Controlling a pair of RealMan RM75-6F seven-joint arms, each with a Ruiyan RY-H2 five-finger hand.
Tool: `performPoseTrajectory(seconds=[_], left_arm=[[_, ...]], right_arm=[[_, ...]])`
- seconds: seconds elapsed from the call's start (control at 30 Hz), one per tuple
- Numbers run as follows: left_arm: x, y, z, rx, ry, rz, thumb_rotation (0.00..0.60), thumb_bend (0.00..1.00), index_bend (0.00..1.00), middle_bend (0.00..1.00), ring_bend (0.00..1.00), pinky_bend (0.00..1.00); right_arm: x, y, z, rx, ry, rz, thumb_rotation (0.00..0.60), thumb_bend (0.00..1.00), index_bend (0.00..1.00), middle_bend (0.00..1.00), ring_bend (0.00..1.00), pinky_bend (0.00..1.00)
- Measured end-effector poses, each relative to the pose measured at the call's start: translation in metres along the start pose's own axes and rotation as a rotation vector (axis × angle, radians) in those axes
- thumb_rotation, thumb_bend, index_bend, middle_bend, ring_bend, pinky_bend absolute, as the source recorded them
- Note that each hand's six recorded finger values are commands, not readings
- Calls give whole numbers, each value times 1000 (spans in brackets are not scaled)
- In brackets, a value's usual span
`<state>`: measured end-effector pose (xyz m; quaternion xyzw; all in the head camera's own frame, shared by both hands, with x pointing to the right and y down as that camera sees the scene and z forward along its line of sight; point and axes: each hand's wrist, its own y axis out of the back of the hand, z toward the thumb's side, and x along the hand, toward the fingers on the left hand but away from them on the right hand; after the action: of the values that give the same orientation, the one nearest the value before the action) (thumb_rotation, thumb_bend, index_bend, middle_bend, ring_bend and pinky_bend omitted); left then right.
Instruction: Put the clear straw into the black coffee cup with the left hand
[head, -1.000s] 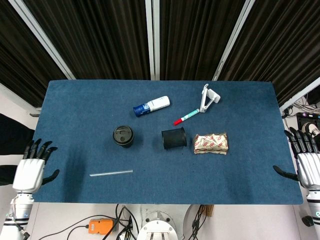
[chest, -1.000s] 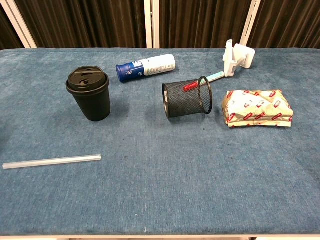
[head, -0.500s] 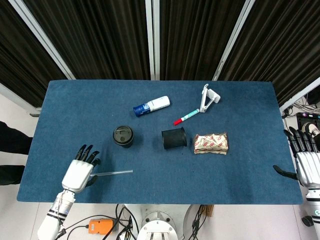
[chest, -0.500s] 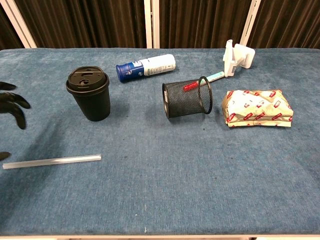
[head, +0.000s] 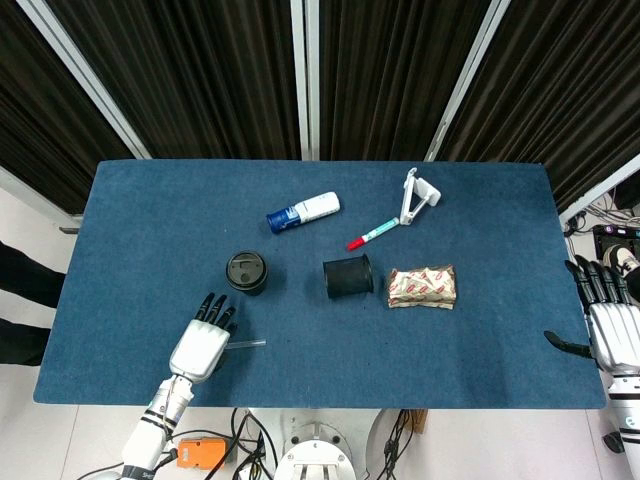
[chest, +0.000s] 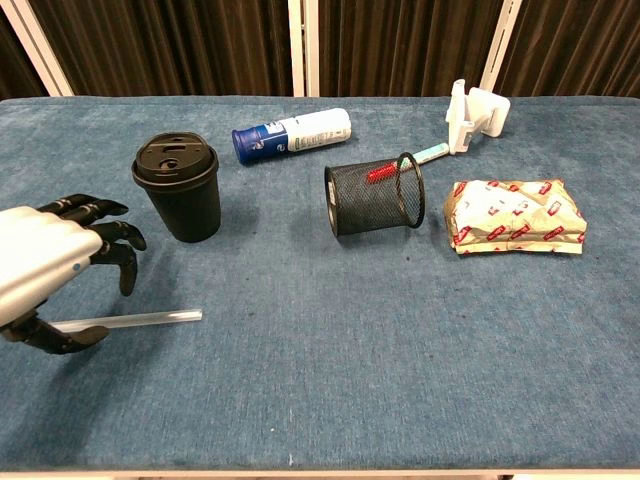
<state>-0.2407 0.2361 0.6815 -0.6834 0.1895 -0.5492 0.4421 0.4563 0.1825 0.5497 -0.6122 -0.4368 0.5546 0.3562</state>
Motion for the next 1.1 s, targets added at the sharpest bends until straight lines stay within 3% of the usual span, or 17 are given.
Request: performPoseTrajectory(seconds=[0.77, 1.1], left_arm=[[11, -17, 3, -1, 26, -73, 600, 328, 539, 212, 28, 0], [9, -14, -1, -66, 27, -57, 600, 373, 595, 248, 35, 0]], right_arm=[[-1, -5, -4, -8, -11, 14, 600, 221, 0, 66, 0, 25], [0, -5, -4, -13, -16, 15, 600, 221, 0, 66, 0, 24]])
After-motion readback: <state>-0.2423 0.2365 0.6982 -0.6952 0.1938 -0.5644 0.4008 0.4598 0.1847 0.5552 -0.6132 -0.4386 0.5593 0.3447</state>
